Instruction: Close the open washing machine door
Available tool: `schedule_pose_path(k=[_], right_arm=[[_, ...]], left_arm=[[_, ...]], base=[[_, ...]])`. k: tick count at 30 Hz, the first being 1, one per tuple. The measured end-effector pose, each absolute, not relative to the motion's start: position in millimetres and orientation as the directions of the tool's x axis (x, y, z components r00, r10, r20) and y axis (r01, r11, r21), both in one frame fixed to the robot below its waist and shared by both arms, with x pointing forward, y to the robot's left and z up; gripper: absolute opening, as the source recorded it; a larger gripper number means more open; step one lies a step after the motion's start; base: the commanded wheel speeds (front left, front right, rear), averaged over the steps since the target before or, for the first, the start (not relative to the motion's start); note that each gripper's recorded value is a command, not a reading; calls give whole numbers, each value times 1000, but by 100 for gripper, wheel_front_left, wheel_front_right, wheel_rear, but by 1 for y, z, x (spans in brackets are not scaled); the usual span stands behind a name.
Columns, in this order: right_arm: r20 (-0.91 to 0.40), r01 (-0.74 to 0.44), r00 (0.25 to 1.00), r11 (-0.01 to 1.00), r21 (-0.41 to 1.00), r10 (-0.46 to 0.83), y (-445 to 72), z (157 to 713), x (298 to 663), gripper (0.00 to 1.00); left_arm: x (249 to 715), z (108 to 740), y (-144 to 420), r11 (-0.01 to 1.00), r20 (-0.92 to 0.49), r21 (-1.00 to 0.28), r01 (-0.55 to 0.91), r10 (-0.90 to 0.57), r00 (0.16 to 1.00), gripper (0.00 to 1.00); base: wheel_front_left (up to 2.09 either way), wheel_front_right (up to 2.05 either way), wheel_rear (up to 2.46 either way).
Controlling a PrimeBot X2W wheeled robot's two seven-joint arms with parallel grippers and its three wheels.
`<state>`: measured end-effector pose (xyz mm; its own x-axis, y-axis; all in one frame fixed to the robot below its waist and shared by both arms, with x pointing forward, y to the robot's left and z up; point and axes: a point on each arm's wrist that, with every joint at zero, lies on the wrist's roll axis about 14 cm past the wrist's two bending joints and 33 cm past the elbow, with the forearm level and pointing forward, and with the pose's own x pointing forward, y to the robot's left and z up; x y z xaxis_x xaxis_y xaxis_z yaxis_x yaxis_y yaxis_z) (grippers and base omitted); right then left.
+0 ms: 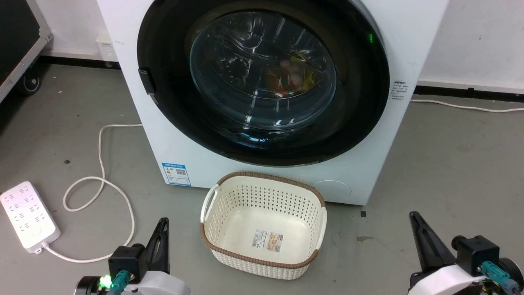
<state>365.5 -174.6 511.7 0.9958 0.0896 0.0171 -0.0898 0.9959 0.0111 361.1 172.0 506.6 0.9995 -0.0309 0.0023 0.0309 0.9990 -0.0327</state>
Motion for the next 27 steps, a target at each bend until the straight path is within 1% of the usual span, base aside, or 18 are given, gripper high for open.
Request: schedule_pose_path(k=[27], right_arm=[[0, -109, 994, 994, -16, 109, -168, 516, 367, 0]], left_arm=[[365, 512, 173, 1000, -11, 3, 25, -25, 1000, 0]], base=[[0, 0, 0]])
